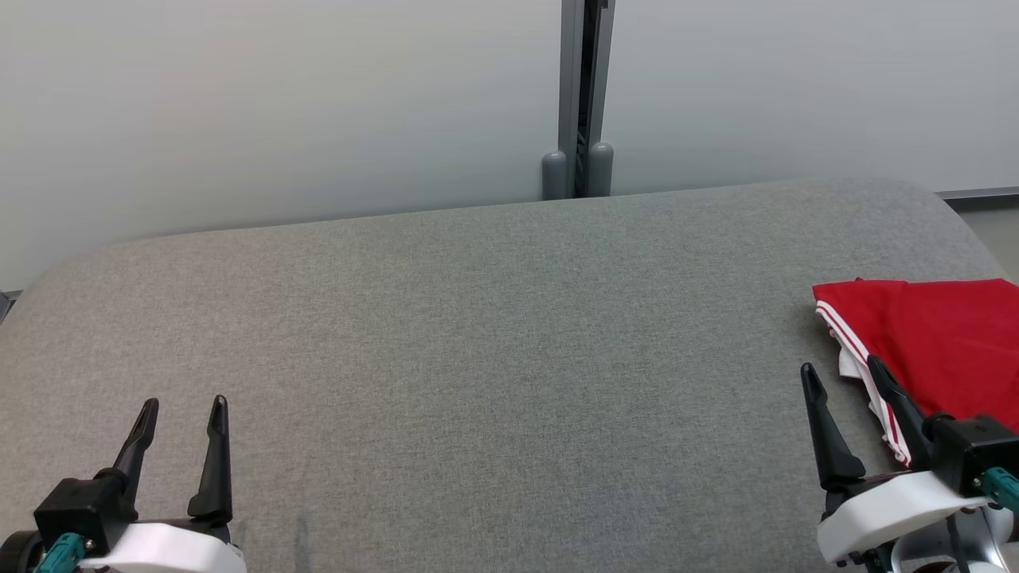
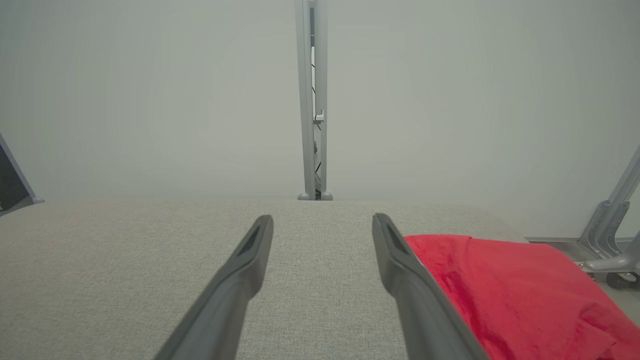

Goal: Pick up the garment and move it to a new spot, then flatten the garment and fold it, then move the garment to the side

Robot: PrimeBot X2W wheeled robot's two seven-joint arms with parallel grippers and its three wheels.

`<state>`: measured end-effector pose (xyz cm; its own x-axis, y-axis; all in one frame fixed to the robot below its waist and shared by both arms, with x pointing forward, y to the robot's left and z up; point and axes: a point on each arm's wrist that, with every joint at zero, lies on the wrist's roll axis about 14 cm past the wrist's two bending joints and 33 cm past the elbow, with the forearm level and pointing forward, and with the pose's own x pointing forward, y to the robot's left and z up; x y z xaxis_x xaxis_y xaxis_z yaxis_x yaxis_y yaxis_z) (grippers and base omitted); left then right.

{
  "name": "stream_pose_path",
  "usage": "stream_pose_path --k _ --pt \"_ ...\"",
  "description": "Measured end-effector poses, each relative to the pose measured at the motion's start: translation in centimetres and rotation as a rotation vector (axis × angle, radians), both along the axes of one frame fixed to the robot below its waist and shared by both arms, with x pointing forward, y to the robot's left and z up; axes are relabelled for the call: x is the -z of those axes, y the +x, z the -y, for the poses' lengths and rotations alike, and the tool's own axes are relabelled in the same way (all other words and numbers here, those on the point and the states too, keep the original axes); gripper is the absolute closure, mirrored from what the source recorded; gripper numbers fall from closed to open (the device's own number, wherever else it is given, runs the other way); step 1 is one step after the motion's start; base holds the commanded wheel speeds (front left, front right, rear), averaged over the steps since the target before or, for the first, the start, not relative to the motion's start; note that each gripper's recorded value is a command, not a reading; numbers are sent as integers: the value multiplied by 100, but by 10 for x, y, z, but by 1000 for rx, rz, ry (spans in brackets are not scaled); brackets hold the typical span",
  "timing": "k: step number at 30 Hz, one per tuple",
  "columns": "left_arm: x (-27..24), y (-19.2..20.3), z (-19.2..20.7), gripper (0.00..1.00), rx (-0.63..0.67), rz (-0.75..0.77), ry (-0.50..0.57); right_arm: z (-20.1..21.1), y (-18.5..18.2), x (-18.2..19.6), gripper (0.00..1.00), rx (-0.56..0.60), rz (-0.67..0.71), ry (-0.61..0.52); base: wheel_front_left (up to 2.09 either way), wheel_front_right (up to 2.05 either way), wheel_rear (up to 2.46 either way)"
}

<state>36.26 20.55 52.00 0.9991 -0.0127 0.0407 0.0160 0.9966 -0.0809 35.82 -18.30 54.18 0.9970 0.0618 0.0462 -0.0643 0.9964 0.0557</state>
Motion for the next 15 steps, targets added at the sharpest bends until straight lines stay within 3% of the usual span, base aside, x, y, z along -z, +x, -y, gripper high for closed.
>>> stream_pose_path --k 15 --pt "4 0 -3 0 -8 -10 6 0 1 0 0 0 0 2 0 0 0"
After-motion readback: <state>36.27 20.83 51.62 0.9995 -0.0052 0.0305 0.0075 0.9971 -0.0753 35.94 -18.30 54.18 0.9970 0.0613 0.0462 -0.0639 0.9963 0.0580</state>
